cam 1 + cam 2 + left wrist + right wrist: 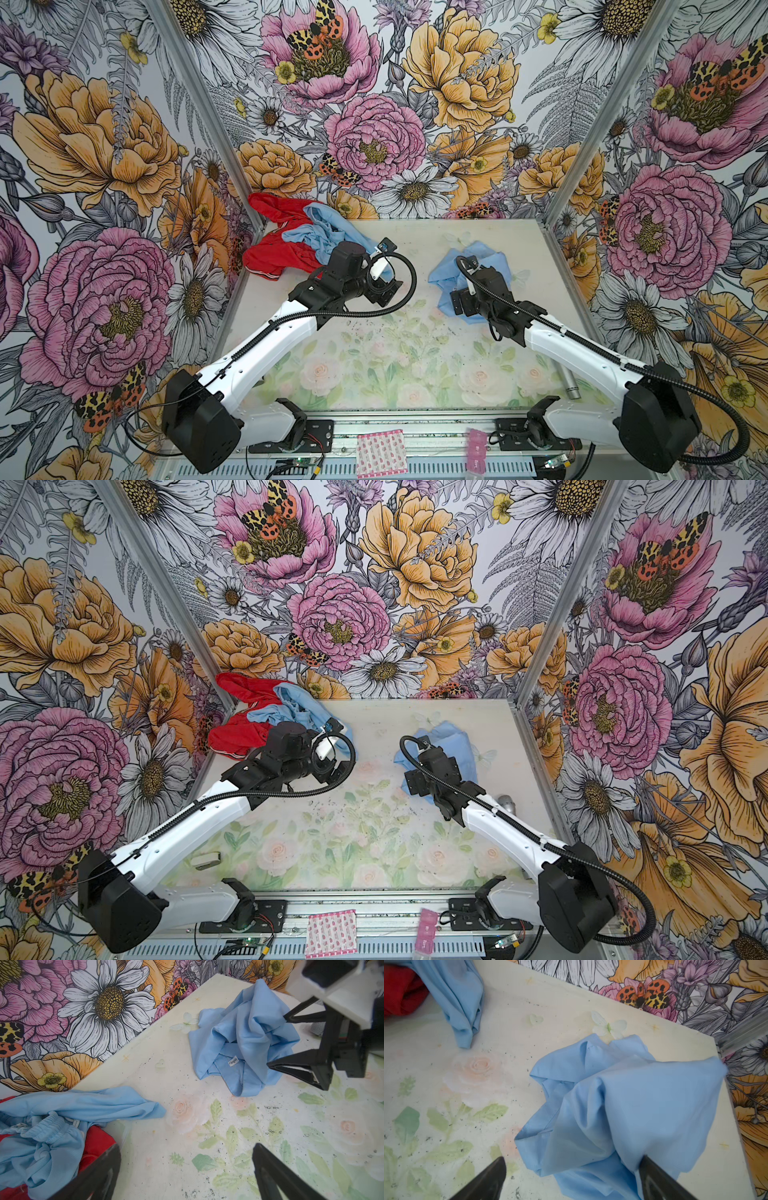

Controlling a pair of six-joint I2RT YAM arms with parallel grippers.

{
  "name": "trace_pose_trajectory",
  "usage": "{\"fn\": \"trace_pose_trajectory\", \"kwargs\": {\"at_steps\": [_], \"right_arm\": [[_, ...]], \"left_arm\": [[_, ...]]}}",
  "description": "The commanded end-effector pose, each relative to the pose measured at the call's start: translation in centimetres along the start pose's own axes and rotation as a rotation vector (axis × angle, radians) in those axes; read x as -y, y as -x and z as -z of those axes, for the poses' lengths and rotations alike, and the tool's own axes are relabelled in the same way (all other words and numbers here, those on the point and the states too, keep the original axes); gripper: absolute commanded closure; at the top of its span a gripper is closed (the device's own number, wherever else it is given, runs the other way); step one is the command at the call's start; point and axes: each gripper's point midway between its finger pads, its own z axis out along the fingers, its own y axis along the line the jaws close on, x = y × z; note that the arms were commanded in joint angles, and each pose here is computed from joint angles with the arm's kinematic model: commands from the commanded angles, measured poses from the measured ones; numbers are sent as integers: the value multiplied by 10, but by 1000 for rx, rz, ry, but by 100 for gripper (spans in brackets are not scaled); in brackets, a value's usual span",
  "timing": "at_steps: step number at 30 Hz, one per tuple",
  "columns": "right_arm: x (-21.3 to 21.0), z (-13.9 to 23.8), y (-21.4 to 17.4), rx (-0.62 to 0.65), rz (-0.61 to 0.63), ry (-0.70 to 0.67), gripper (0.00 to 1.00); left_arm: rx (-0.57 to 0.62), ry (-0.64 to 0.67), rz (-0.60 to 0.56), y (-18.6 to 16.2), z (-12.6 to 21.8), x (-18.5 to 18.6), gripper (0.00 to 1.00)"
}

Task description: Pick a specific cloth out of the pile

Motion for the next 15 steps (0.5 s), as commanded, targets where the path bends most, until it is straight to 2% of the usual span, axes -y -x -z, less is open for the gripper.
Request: {"fn": "trace_pose_trajectory", "kwargs": {"at_steps": [1,3,9,15], "right_arm": [[10,0,-5,-93,10,-73,2],[12,-5,-14,-149,7,-102,2],[-28,-32,-35,-299,68,32,1],[-36,-49,-51,-403,118,-15,1]], "left_arm": [[28,37,45,8,2,-11,1],[31,64,51,9,6,-16,1],[62,89,96,14,15,-30,1],[46,104,93,8,12,-34,1]]}}
